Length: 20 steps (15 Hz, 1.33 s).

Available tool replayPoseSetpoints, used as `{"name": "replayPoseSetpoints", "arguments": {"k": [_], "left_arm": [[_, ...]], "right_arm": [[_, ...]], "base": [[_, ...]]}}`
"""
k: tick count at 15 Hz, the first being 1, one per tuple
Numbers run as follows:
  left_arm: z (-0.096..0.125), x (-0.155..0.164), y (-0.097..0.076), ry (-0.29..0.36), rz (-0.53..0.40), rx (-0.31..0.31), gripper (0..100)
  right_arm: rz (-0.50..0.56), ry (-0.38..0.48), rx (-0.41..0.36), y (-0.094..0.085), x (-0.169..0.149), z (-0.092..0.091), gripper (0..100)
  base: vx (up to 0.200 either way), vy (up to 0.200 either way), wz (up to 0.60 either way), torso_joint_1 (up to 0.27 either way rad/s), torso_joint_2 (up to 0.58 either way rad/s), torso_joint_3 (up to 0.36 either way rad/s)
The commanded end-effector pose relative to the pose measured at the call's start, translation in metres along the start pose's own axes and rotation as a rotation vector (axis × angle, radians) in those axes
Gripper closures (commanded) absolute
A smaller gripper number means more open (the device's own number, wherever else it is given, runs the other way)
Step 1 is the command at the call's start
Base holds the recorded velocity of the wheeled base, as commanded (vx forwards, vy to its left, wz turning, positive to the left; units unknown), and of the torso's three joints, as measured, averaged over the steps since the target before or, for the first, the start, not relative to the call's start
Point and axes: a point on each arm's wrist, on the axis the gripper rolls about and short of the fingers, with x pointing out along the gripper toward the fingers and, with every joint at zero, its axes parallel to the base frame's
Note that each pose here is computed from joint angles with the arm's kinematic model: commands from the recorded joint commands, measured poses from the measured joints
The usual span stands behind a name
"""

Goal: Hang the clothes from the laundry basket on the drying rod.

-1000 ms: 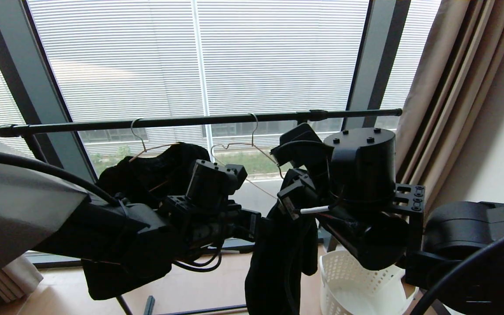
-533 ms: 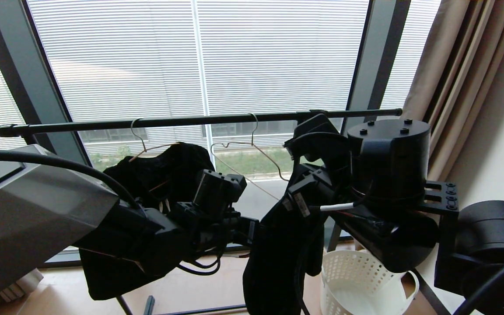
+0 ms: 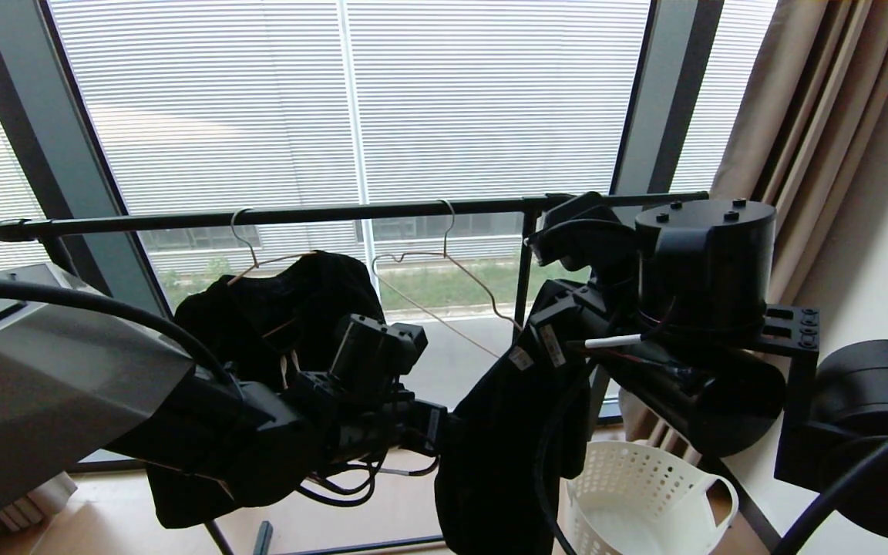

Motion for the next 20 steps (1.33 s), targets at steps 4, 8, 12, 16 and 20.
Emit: {"name": "replayPoseSetpoints", "arguments": {"k": [4,8,12,16,20], "left_arm": [[0.004,-0.015,-0.001,-0.028,-0.005,-0.002,100],[0.005,-0.038,0.002,-0.057,-0.001,-0.007,100],[0.011,-0.062,0.009,-0.11,0.026,-0.022,100],[0.019,-0.08,0.013,-0.16,0.032,-0.035,100],[0.021,-0.082,0.019,-0.167,0.049,-0.047,100]], "right_arm": [[-0.052,0.001,0.022,-0.012,0.01,-0.011,100],[-0.101,0.027,0.03,-0.026,0.02,-0.021,100],[-0.092,0.064,0.005,-0.026,0.022,-0.034,100],[-0.068,0.142,-0.046,-0.019,0.02,-0.062,100],[0.042,0.125,-0.067,-0.003,0.006,-0.078,100]], "base": [[0.0,0.0,0.0,0.0,0.0,0.0],[0.0,0.0,0.0,0.0,0.0,0.0],[0.0,0.0,0.0,0.0,0.0,0.0],[0.0,0.0,0.0,0.0,0.0,0.0],[0.0,0.0,0.0,0.0,0.0,0.0]]}}
